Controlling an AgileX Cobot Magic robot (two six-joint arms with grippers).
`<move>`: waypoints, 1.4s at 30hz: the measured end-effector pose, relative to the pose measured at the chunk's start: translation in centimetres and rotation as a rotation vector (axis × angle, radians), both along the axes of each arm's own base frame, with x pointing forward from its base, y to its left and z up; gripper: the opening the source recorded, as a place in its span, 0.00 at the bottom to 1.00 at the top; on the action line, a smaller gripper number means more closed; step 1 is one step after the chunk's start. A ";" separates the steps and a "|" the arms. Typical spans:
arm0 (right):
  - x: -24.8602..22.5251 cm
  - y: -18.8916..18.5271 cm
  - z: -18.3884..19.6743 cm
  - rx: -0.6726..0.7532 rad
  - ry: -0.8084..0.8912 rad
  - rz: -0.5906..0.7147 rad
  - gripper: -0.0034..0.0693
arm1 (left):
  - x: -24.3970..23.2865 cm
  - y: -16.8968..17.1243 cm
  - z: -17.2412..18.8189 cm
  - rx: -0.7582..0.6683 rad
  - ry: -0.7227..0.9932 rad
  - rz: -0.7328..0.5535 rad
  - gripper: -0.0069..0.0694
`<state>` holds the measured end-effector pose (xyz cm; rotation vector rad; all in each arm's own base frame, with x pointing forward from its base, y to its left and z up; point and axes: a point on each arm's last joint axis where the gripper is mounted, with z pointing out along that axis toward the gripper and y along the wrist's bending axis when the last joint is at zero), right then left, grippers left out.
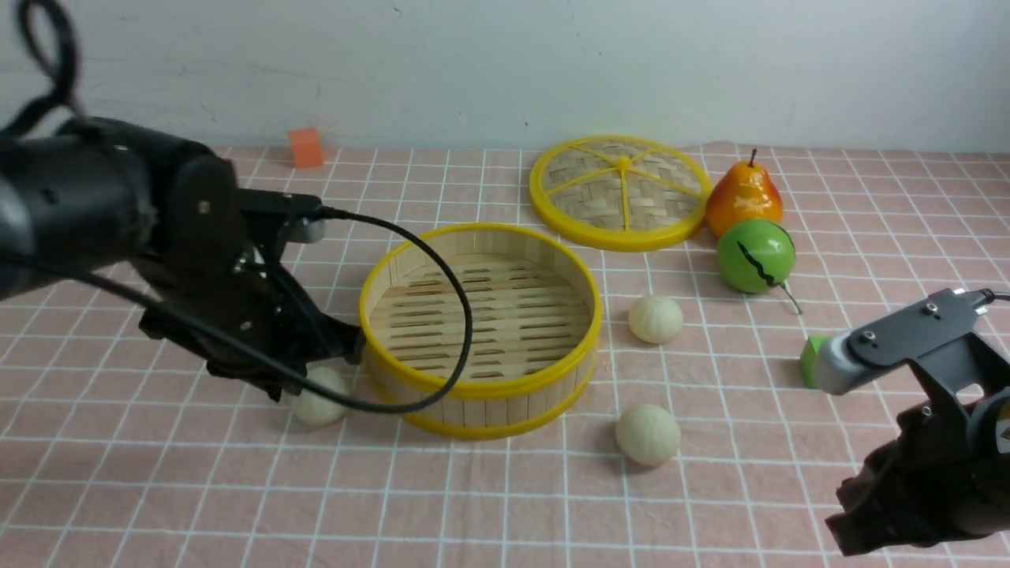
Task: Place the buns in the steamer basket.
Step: Use the left arm to grab a steamed stuffed bun, then use the left arm to put the steamed stuffed bun into the steamer
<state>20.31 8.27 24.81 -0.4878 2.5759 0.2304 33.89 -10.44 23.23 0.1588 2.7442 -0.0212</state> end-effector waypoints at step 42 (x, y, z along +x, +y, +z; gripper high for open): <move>0.0 0.4 0.1 0.044 -0.001 0.007 0.11 | 6.9 -5.0 1.3 -0.142 -0.102 -0.143 0.09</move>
